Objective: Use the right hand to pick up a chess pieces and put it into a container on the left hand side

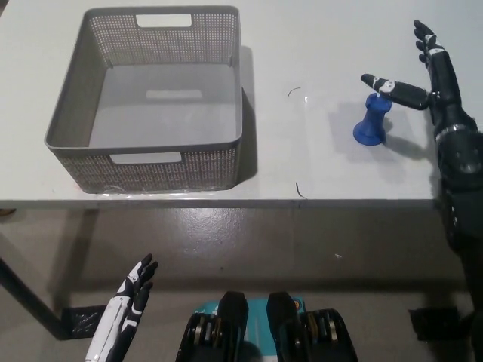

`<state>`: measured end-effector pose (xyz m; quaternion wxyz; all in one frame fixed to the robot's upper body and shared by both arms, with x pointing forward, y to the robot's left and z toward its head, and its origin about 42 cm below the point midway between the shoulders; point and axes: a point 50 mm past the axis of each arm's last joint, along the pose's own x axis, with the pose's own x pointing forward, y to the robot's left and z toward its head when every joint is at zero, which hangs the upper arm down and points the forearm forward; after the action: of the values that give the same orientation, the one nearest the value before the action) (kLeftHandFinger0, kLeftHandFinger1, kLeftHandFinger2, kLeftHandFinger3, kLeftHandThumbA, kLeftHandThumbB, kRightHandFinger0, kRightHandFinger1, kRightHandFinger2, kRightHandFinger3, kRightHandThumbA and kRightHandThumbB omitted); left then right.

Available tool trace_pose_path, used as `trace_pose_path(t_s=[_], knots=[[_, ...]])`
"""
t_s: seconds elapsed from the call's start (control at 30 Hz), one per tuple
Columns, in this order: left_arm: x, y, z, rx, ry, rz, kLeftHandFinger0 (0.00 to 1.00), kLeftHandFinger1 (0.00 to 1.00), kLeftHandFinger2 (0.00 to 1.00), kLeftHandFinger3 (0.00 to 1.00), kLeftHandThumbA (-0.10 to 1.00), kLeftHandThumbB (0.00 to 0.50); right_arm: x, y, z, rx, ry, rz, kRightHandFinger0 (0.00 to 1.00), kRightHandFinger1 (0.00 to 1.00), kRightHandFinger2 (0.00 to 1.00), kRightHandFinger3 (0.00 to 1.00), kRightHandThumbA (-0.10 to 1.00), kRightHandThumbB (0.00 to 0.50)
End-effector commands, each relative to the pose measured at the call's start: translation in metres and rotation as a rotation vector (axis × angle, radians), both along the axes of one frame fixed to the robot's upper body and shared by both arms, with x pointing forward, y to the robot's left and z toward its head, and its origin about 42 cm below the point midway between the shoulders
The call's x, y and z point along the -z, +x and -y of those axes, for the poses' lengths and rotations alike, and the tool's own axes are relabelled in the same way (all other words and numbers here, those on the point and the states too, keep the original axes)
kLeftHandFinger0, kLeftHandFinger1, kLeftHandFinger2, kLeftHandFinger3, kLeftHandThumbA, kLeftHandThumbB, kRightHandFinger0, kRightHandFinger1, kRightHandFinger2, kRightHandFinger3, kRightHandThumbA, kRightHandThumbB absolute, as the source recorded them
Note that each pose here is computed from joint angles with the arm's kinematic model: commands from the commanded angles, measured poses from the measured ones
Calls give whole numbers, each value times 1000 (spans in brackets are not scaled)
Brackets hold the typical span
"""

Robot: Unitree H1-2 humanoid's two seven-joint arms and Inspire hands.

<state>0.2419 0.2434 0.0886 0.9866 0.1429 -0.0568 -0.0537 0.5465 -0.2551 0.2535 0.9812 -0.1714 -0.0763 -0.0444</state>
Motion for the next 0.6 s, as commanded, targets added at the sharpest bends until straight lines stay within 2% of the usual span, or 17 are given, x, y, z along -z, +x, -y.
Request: trace_pose_path(t_s=[0.0,0.07,0.13,0.17,0.23,0.37,0.57], knots=[[-9,2,-1,27,32,52,1000,1000,1000,1000,1000,187,-49,25,3,38,-18,64,1000,1000,1000,1000,973,421],[-9,1,0,29,31,49,1000,1000,1000,1000,1000,187,-47,28,3,40,-9,44,1000,1000,1000,1000,968,458],[-9,2,0,30,29,54,1000,1000,1000,1000,1000,180,-45,31,1,40,-8,22,1000,1000,1000,1000,982,468],[-10,3,0,31,29,54,1000,1000,1000,1000,1000,184,-43,32,0,33,4,10,1000,1000,1000,1000,979,447],[-10,5,-1,27,32,55,1000,1000,1000,1000,1000,184,-41,34,-3,28,3,-2,1000,1000,1000,1000,981,444],[-11,8,-3,24,38,61,1000,1000,1000,1000,1000,190,-36,35,-7,20,-9,-20,1000,1000,1000,1000,1000,474],[-11,6,-2,32,44,61,1000,1000,1000,1000,1000,183,-22,32,-5,26,8,-48,1000,1000,1000,1000,1000,492]])
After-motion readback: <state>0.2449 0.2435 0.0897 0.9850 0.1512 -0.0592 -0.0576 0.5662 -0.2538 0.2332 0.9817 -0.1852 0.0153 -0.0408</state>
